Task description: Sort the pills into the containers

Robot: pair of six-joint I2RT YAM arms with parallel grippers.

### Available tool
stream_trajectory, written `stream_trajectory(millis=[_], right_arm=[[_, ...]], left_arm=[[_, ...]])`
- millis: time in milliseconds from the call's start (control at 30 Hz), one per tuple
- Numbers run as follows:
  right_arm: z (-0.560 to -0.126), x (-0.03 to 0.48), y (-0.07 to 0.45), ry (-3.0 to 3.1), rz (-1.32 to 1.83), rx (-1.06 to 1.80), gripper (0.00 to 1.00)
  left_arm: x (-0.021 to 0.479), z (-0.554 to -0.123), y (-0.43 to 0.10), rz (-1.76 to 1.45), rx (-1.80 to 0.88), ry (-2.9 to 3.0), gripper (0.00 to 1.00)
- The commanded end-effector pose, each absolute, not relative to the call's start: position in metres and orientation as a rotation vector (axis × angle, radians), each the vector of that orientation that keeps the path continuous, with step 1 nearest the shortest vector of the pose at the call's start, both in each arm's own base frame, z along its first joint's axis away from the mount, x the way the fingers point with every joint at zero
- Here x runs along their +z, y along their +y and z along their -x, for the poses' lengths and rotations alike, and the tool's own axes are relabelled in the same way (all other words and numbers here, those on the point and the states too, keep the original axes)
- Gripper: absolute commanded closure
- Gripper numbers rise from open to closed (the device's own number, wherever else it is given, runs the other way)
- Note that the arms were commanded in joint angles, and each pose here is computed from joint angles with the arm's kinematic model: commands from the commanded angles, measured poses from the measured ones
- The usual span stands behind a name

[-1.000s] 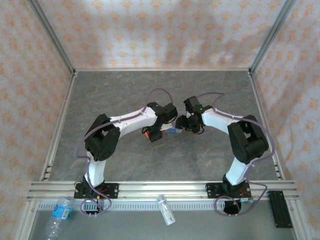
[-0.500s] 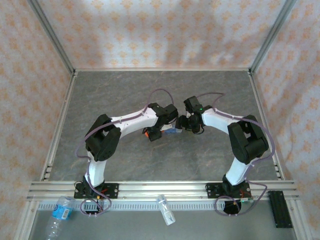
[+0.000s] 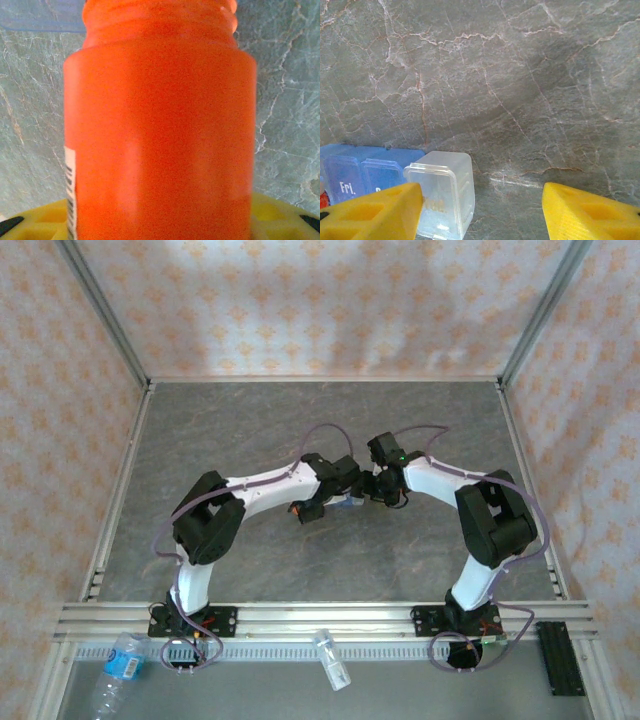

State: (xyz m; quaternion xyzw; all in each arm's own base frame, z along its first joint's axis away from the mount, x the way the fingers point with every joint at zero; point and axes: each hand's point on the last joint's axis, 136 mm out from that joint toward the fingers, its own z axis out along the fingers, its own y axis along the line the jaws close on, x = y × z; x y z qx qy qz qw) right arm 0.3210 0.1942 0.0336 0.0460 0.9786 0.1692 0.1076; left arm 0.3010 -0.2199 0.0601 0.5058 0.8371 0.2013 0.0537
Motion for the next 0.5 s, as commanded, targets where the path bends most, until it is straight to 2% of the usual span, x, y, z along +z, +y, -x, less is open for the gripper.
stream_trajectory(millis=[0,233,467], right_arm=[[-0.316,0.025,0.190,2.922,-0.148,0.441,0.36],[-0.316,0.025,0.190,2.921,-0.148,0.442,0.36],[-0.316,0.026,0.189,2.923,-0.149,0.438,0.36]], left_arm=[[0.058,-0.300,-0.210,-1.596,0.727,2.504,1.00],[0.058,-0.299,-0.209,-1.606,0.748,2.494,1.00],[0.055,-0.285,-0.217,-1.632,0.608,2.566,1.00]])
